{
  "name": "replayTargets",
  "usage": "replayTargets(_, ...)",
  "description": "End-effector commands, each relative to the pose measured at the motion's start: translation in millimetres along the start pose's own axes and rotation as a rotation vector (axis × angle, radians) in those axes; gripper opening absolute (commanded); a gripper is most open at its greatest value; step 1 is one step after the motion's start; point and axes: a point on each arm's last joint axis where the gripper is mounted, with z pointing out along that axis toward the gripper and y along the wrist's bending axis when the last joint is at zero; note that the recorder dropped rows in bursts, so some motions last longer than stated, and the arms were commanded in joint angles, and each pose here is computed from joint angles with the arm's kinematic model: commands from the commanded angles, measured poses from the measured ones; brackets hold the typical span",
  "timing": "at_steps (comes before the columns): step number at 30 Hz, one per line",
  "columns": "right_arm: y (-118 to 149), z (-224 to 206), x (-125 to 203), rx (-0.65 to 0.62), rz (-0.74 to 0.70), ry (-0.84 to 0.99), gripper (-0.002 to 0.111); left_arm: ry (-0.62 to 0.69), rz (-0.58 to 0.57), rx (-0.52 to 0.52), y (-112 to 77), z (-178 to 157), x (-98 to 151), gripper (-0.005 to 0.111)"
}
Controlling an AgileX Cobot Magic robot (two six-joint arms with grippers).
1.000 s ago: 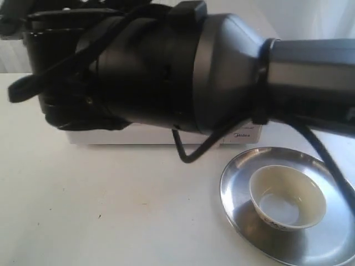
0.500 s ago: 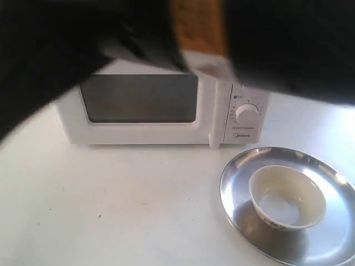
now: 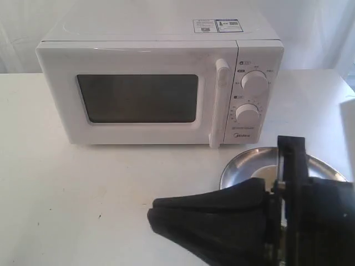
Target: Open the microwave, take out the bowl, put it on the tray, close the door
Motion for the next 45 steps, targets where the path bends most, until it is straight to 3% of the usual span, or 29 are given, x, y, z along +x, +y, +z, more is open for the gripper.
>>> replayTargets(1, -8, -14, -2, 0.086, 0.058, -0.004, 0.000, 0.000, -0.009, 0.002, -0.3, 0, 1, 0.000)
replayTargets(3, -21, -17, 6, 0.234, 0.047, 0.079, 0.000, 0.000, -0.009, 0.002, -0.3, 0, 1, 0.000)
replayTargets(5, -27, -16, 9, 0.298, 0.020, 0.114, 0.000, 0.000, -0.009, 0.002, -0.3, 0, 1, 0.000)
replayTargets(12, -50, -60, 25, 0.470, 0.051, -0.085, 0.000, 0.000, -0.009, 0.002, -0.3, 0, 1, 0.000)
replayTargets(23, -57, -123, 94, 1.022, 0.059, -0.241, 0.000, 0.000, -0.009, 0.002, -0.3, 0, 1, 0.000)
replayTargets(35, -60, -133, 127, 1.288, 0.090, -0.246, 0.000, 0.000, -0.009, 0.002, -0.3, 0, 1, 0.000)
replayTargets(45, -61, -133, 131, 1.318, 0.088, -0.242, 0.000, 0.000, -0.009, 0.002, -0.3, 0, 1, 0.000)
